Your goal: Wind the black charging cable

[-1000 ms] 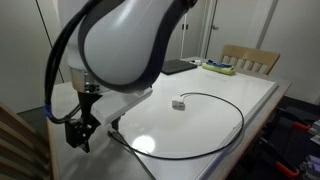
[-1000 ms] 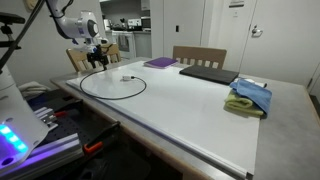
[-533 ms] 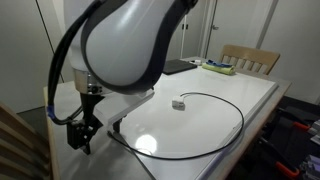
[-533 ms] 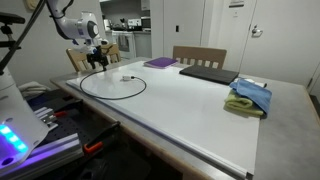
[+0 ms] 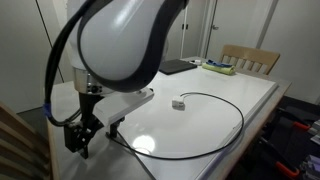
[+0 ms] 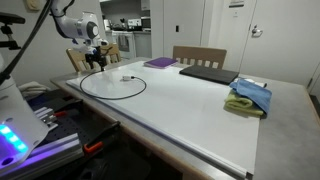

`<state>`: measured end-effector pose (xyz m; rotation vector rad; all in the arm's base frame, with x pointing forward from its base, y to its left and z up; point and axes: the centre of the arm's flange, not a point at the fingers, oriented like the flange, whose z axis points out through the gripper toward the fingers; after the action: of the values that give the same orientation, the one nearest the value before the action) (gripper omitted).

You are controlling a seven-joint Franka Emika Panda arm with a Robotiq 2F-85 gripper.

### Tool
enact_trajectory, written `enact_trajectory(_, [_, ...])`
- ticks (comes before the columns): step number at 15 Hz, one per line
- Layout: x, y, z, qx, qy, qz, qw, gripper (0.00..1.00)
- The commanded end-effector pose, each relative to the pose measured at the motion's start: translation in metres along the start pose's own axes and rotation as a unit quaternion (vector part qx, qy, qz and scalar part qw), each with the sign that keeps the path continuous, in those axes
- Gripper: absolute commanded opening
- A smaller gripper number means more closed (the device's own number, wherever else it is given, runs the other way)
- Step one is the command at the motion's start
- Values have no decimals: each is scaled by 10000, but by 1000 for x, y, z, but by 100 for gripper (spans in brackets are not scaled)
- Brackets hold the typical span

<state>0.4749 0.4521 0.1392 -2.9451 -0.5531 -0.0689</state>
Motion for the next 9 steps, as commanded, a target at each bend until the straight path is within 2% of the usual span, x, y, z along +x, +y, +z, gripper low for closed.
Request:
enact_trajectory(1, [-6, 11, 9, 123, -23, -7, 9999, 61])
enact_trajectory(9, [0, 24, -2, -53, 44, -114, 9999, 3])
